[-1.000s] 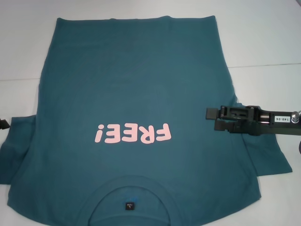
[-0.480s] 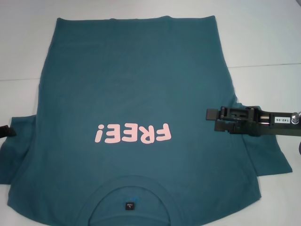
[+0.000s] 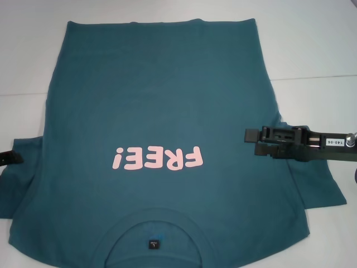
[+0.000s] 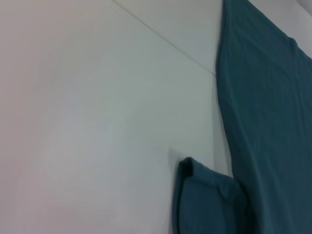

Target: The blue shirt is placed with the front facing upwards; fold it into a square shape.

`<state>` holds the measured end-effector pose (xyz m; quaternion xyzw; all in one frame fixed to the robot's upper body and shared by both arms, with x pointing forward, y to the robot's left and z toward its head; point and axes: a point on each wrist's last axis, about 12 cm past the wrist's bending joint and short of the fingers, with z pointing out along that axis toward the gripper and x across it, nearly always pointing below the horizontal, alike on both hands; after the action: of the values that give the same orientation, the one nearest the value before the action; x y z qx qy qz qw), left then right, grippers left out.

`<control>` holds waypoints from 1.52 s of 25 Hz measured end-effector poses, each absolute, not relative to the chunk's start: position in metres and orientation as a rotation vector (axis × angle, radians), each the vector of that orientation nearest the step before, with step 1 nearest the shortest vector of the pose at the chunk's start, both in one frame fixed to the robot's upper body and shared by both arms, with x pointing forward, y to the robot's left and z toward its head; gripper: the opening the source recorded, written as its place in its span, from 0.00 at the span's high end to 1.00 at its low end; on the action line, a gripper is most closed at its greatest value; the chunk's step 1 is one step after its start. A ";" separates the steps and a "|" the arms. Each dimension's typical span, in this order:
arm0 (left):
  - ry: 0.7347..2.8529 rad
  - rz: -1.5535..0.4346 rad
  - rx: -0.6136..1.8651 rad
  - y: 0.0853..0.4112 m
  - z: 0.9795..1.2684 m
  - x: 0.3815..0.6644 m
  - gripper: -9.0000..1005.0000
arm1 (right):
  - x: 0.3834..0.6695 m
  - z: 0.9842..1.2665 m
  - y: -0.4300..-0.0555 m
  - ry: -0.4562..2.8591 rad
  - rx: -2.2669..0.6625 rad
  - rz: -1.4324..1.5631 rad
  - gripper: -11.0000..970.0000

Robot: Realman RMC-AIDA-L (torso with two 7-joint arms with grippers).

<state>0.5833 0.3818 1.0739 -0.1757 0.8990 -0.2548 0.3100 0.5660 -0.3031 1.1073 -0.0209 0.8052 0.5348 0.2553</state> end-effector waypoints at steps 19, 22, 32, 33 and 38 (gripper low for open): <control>2.410 -0.761 -0.409 0.369 1.075 0.584 0.20 | 0.565 1.106 -0.306 2.185 -0.039 1.448 0.03; 2.412 -0.784 -0.380 0.366 1.081 0.587 0.20 | 0.564 1.106 -0.307 2.183 -0.032 1.446 0.03; 2.441 -0.741 -0.376 0.367 1.083 0.591 0.56 | 0.563 1.107 -0.315 2.159 0.007 1.447 0.03; 2.443 -0.737 -0.377 0.367 1.083 0.591 0.61 | 0.563 1.107 -0.315 2.159 0.007 1.448 0.03; 2.443 -0.731 -0.376 0.367 1.083 0.592 0.80 | 0.563 1.107 -0.315 2.159 0.007 1.449 0.03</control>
<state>0.5916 0.3666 1.0834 -0.1401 0.9104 -0.2724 0.2782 0.5627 -0.3147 1.1067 0.0026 0.8000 0.5370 0.2676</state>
